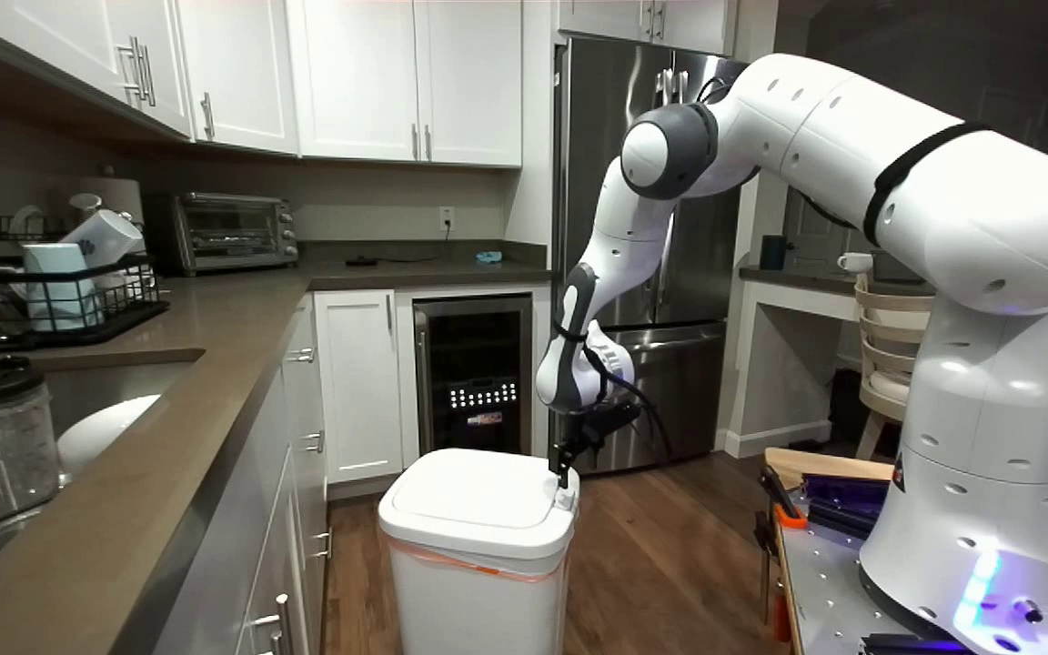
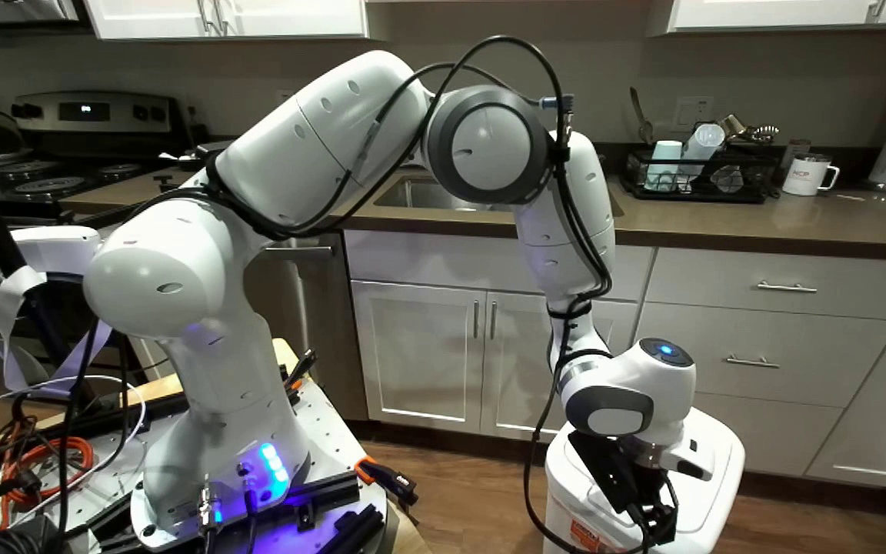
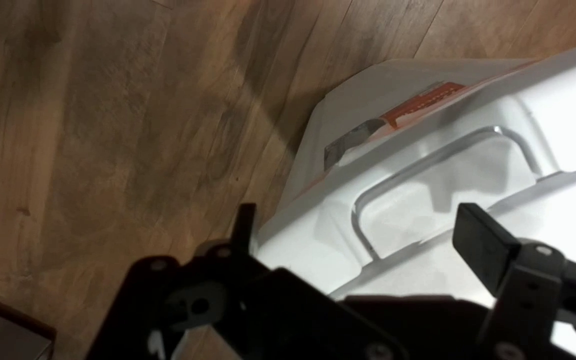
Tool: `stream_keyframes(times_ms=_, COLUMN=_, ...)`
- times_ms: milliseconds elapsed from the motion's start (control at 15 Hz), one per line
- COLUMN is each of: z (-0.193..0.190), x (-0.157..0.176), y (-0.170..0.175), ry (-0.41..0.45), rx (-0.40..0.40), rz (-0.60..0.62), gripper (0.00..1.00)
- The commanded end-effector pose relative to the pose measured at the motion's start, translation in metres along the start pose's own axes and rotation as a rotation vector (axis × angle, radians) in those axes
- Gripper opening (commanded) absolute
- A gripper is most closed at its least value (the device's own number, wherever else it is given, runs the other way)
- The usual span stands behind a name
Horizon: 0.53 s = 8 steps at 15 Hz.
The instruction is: Open the trash bin
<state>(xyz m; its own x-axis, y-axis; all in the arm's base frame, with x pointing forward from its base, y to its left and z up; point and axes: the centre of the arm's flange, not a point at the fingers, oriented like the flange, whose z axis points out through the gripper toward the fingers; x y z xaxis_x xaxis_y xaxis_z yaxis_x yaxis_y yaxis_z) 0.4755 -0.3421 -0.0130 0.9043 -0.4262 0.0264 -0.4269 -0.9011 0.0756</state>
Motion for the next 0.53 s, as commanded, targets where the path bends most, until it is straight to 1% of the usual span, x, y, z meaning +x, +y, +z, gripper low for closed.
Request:
stream_keyframes(times_ms=0, z=0.003, x=0.002, y=0.004, ry=-0.039, rx=-0.02, rz=0.028, gripper=1.0)
stream_keyframes(times_ms=200, z=0.012, x=0.003, y=0.009, ry=-0.047, rx=-0.018, rz=0.038, gripper=1.0)
stream_keyframes(times_ms=467, z=0.04, x=0.014, y=0.006, ry=-0.034, rx=0.003, rz=0.036, gripper=1.0)
